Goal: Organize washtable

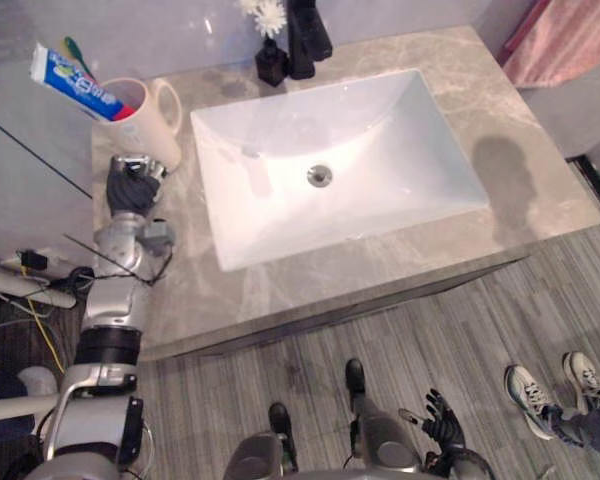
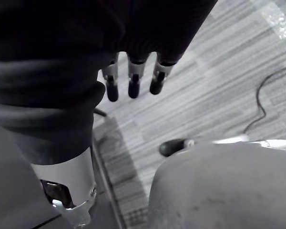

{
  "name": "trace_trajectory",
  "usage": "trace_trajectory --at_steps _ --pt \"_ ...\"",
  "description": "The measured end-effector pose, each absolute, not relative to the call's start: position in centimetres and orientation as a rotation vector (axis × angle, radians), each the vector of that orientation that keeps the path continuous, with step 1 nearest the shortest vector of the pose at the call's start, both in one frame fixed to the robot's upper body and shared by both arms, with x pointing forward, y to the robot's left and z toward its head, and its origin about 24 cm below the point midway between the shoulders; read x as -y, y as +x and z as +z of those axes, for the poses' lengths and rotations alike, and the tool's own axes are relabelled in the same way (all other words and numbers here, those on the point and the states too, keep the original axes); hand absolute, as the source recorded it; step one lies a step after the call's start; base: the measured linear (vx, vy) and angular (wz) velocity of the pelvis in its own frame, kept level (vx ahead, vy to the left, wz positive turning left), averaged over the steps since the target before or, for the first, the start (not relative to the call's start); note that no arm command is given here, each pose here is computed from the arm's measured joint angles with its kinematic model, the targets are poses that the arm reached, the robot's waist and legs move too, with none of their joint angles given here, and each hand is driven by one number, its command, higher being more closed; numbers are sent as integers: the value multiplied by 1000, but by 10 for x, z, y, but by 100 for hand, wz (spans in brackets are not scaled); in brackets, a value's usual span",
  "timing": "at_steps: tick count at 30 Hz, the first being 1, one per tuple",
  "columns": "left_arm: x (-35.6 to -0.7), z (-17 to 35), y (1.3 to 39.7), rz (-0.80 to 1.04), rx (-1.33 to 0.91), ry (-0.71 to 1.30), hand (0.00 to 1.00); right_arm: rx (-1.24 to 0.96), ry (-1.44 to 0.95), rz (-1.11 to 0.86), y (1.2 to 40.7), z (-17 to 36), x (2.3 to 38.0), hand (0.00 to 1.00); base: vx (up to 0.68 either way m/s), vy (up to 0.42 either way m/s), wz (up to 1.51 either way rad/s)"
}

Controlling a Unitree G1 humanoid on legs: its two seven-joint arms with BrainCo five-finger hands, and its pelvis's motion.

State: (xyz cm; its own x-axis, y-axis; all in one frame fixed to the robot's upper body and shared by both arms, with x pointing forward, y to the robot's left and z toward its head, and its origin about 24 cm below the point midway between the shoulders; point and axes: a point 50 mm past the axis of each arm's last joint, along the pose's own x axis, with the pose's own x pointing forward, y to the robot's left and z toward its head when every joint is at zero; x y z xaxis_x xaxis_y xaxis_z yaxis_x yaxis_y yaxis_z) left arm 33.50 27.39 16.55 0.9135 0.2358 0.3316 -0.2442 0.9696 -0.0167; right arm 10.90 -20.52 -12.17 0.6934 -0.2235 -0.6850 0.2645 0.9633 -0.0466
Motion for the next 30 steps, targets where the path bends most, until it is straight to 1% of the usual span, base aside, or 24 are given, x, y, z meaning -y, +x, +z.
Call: trace_trajectory --at_steps 4,8,10,12,13,15,16,18,20,25,26,30 --pt "-272 166 334 257 348 -7 100 -757 73 -280 109 -122 205 0 -2 -5 1" --pt "-251 163 321 205 397 -96 100 -759 73 -279 109 -122 205 0 -4 -17 10" --pt "-244 167 314 176 433 -104 100 -758 73 -279 109 -122 205 0 -9 -9 18" --pt "-236 174 302 142 487 -91 100 -758 73 -276 109 -122 204 0 -20 -15 20" --pt "-229 182 290 109 542 -61 100 -761 74 -275 108 -123 204 0 -31 -10 29" --pt "-226 186 282 89 574 -47 100 -764 74 -276 108 -123 204 0 -34 -3 33" --pt "-221 189 268 62 620 2 100 -769 74 -277 106 -124 204 0 -29 -11 34" --pt "-218 189 256 53 642 27 100 -774 71 -279 104 -124 206 0 -18 -13 32" --pt "-224 181 240 89 643 36 100 -786 63 -276 101 -126 209 0 19 3 30" --pt "-254 155 205 272 577 52 100 -815 47 -276 93 -128 216 0 6 -9 21" --pt "-259 143 197 319 535 31 0 -823 48 -282 90 -129 217 0 -59 -27 19" --pt "-264 88 166 466 314 -62 0 -864 65 -301 79 -135 215 0 -42 -32 27"
